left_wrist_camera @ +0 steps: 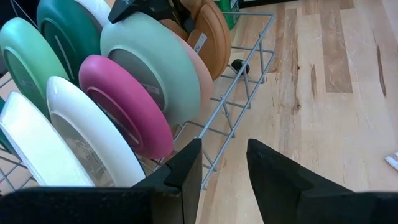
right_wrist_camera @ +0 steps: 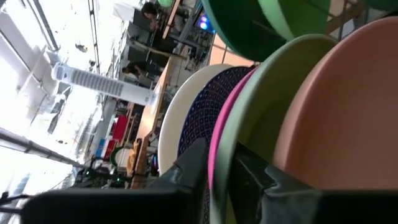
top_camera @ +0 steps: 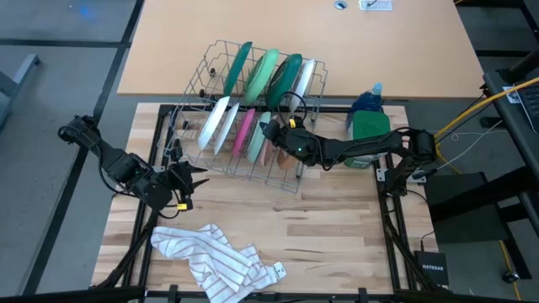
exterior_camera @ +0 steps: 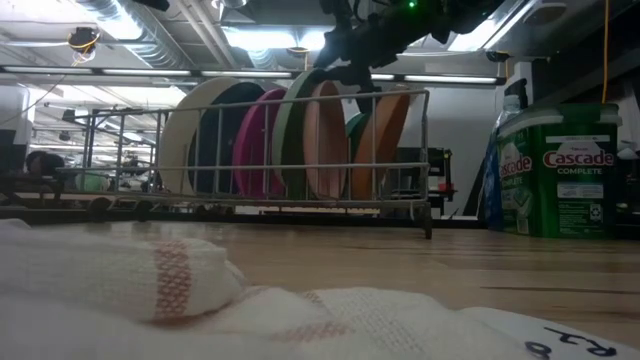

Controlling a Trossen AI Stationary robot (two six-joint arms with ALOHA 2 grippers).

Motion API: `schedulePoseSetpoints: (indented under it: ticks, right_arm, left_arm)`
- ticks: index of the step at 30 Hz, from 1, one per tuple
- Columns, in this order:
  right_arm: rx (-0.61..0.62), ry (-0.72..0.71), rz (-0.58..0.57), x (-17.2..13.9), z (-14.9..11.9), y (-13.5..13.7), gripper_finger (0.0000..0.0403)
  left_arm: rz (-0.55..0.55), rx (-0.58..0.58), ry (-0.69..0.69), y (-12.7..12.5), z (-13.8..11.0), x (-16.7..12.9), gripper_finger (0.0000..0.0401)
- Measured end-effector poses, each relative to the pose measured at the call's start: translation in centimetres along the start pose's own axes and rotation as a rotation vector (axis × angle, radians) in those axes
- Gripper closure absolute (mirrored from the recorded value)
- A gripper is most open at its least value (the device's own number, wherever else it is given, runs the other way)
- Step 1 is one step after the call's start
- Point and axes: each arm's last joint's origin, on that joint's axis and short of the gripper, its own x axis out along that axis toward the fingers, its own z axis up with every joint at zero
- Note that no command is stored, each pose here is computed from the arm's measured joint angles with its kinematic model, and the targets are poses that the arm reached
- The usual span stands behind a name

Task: Sort dishes
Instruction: Put the light green plate in the dish rack

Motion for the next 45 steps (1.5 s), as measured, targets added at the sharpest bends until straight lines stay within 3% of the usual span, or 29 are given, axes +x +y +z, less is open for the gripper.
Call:
schedulePoseSetpoints:
  ticks: [10,17,29,45]
  right_arm:
    - [0.010,-0.003,0.009,0.0,0.3,0.2,0.0302]
    - [0.005,0.001,0.003,-0.4,0.7,0.5,0.0323]
    - [0.060,0.035,0.010,-0.3,0.8,0.4,0.0369]
    - [0.025,0.112,0.033,-0.2,0.7,0.6,0.0375]
  left_arm:
    - [0.007,0.012,0.019,0.1,-0.3,0.0,0.0283]
    - [0.019,0.013,0.043,0.3,-0.6,0.0,0.0283]
    - [-0.021,0.068,-0.058,-0.3,0.8,0.0,0.0283]
    - [-0.040,0.023,-0.122,-0.8,1.3,0.2,0.0283]
